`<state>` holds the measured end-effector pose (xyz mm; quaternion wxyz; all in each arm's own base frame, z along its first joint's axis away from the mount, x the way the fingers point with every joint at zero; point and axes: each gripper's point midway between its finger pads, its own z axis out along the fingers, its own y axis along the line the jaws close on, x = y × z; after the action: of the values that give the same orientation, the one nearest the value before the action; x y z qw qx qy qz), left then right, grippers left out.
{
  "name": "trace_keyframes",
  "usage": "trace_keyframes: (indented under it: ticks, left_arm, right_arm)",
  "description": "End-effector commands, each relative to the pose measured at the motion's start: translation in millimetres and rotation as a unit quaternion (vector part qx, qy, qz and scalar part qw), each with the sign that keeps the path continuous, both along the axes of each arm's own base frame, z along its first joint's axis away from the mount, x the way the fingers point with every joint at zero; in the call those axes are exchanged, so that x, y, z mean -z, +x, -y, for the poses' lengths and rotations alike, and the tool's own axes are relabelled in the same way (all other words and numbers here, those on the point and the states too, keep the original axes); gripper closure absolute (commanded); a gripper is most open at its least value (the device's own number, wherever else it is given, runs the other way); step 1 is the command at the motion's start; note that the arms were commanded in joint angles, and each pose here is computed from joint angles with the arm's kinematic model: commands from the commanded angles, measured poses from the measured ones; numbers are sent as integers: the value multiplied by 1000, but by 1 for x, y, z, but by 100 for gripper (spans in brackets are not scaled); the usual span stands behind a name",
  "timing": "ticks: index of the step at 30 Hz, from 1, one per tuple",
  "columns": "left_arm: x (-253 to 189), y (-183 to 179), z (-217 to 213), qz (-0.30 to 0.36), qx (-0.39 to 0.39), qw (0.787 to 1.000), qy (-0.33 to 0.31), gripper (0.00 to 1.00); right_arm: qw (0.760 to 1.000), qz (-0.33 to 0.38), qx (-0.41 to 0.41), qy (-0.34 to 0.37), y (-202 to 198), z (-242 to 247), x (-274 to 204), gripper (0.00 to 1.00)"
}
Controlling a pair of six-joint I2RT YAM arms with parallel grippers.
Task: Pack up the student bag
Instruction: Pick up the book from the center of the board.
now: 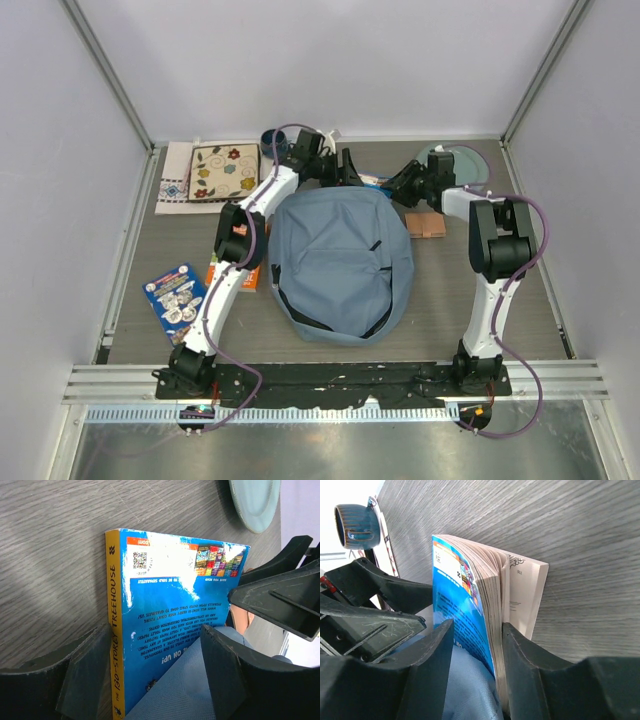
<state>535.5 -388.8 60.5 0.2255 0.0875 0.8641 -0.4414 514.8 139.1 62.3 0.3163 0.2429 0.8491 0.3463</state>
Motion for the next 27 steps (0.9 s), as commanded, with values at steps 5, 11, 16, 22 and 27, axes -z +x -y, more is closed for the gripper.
trace_keyframes:
  ticks: [5, 11, 16, 22, 27]
  left_arm:
    - [-48, -38, 41, -16, 74, 994, -81, 29]
    - [-47, -39, 40, -15, 74, 994, -78, 32]
    - [-65, -25, 27, 26, 36, 998, -43, 18]
    - [-170, -1, -31, 181, -88, 980, 17, 0]
    - [-234, -12, -69, 226, -119, 967, 15, 0]
  right_arm:
    - [999, 20, -37, 25, 11, -25, -10, 48]
    - [999, 22, -38, 10, 11, -22, -4, 99]
    - [998, 65, -10, -15, 23, -11, -34, 99]
    - [987, 154, 31, 25, 44, 10, -115, 99]
    - [972, 221, 39, 67, 43, 20, -177, 99]
